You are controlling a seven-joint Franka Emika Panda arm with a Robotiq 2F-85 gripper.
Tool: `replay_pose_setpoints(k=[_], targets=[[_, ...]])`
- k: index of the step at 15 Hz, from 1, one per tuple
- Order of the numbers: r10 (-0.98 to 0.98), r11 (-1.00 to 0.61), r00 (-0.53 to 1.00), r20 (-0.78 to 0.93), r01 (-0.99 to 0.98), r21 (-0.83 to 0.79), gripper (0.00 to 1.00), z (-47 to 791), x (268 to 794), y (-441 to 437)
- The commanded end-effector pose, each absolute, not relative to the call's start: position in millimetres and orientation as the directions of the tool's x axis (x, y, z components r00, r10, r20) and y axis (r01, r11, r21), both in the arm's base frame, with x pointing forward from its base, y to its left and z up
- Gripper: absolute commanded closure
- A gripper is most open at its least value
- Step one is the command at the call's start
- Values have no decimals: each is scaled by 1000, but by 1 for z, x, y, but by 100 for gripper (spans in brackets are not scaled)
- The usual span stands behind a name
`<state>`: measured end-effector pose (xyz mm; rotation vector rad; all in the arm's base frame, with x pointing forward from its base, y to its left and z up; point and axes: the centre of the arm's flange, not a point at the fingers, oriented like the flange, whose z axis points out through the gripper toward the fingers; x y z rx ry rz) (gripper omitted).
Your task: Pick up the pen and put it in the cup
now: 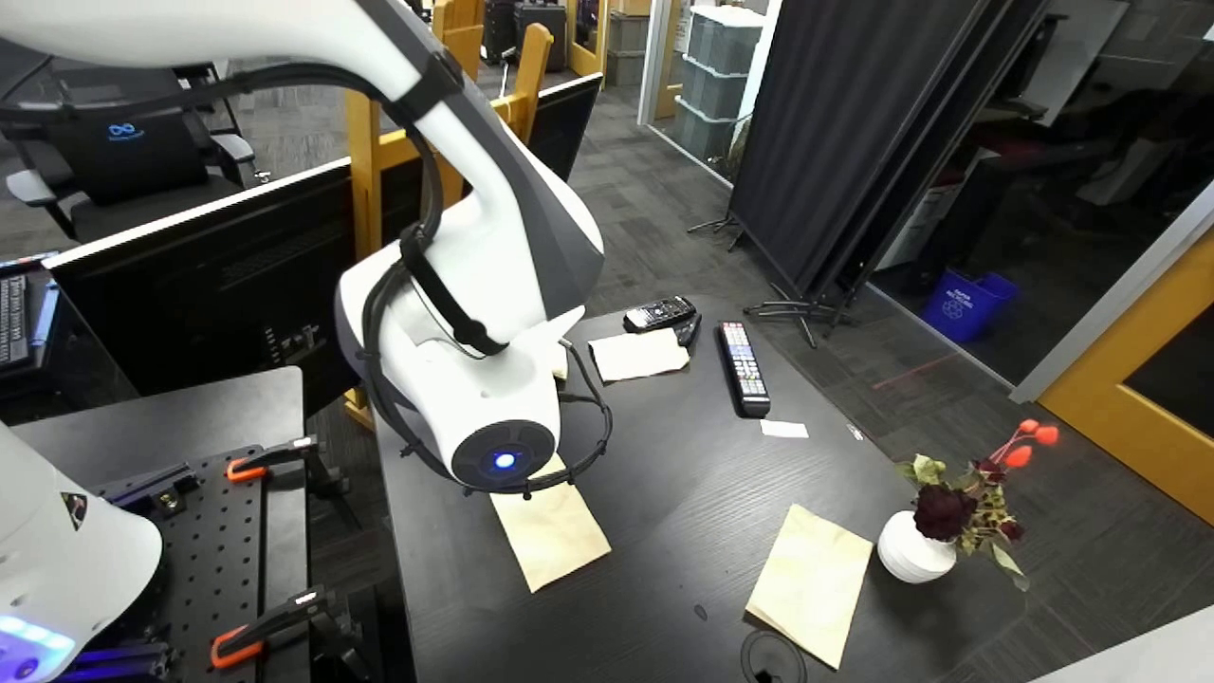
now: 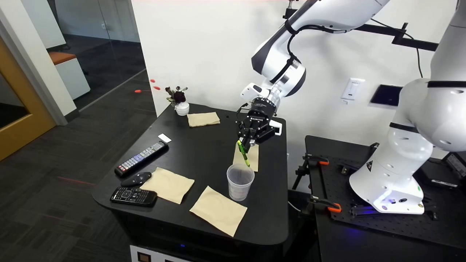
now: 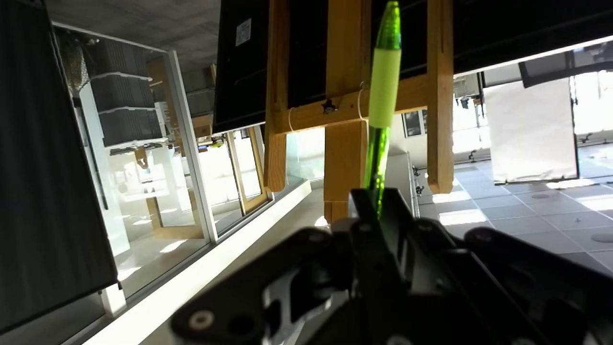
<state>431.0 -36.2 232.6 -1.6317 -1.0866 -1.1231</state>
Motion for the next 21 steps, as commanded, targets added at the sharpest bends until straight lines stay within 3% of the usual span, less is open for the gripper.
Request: replay_pose_setpoints(k=[1,7,21], targets=[[199,-235,160,967,965,-112,97,223,424,-47],[214,-234,94,972,971,-43,97,203,418,-51],[218,-240,105,970,969,-51,97,193,428,-53]])
